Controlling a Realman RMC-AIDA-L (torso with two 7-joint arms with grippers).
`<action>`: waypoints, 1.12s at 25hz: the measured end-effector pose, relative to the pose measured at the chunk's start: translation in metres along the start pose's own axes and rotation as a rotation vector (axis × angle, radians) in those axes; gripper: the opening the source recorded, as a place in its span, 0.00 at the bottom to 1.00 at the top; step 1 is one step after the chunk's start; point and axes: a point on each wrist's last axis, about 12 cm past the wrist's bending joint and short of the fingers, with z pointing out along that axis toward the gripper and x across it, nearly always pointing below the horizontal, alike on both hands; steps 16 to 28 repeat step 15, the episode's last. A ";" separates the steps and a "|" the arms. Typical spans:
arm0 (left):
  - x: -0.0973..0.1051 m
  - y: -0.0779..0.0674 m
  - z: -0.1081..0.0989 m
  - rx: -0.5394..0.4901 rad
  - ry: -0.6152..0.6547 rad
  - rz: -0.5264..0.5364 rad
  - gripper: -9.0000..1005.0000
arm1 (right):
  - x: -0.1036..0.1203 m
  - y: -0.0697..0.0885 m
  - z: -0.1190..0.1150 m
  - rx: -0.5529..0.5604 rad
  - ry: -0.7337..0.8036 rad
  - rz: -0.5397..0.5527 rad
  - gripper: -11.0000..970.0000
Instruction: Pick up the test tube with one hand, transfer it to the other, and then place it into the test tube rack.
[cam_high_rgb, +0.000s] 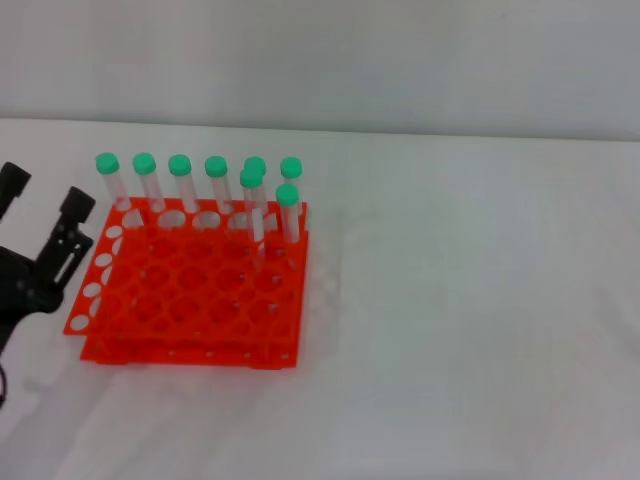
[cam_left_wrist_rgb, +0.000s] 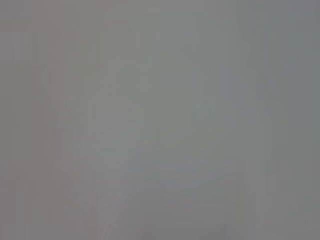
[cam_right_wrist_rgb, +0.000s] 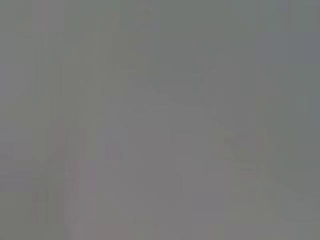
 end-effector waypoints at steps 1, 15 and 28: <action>0.003 -0.004 0.000 -0.013 -0.002 0.006 0.73 | -0.001 -0.002 -0.002 0.004 0.004 -0.025 0.85; 0.009 -0.027 0.004 -0.135 -0.071 0.018 0.73 | -0.012 -0.035 -0.020 0.120 0.045 -0.028 0.85; 0.009 -0.027 0.004 -0.135 -0.071 0.018 0.73 | -0.012 -0.035 -0.020 0.120 0.045 -0.028 0.85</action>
